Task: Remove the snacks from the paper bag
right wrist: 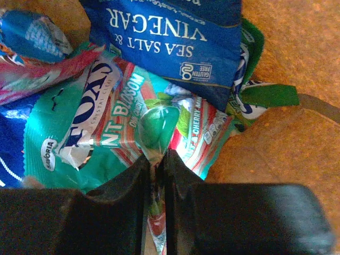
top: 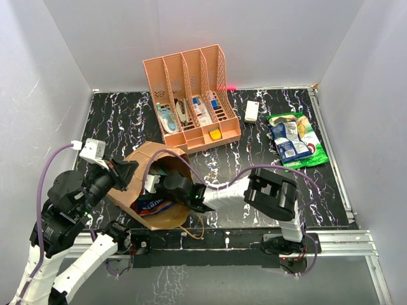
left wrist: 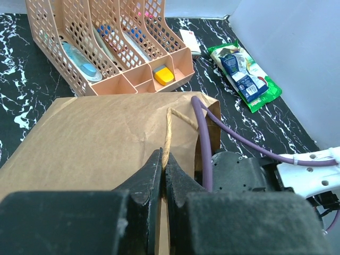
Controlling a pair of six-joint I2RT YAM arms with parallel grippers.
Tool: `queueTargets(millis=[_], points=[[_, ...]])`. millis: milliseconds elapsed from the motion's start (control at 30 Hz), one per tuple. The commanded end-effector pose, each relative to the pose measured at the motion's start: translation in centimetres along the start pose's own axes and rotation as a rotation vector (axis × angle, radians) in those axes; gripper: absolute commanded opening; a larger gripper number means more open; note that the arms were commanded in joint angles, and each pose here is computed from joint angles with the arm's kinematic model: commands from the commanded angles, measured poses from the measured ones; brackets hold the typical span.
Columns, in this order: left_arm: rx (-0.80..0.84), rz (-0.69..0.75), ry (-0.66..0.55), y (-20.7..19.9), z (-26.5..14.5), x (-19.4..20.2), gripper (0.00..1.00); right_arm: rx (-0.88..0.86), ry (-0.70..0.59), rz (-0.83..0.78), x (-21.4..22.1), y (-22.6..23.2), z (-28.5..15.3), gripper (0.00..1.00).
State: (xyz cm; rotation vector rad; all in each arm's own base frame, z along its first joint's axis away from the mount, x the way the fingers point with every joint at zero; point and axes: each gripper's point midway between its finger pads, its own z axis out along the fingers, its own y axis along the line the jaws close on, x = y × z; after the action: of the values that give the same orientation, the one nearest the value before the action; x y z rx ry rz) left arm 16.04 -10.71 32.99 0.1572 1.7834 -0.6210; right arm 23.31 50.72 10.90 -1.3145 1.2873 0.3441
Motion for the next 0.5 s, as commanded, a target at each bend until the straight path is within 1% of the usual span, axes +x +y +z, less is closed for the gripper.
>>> queueTargets(millis=[0, 267, 300, 467], points=[[0.034, -0.008, -0.027, -0.6, -0.5, -0.4, 0.00, -0.008, -0.090, 0.115, -4.2, -1.6, -2.0, 0.14], [0.032, -0.007, -0.026, -0.6, -0.2, -0.4, 0.00, -0.124, -0.076, 0.233, -4.7, 0.1, -4.8, 0.08], [0.033, -0.003, -0.021, -0.6, 0.0, -0.3, 0.00, -0.128, -0.094, 0.251, -5.5, -0.2, -5.6, 0.08], [0.037, -0.011, -0.016, -0.6, 0.4, -0.1, 0.00, -0.122, -0.135, 0.352, -6.3, -0.6, -7.9, 0.08]])
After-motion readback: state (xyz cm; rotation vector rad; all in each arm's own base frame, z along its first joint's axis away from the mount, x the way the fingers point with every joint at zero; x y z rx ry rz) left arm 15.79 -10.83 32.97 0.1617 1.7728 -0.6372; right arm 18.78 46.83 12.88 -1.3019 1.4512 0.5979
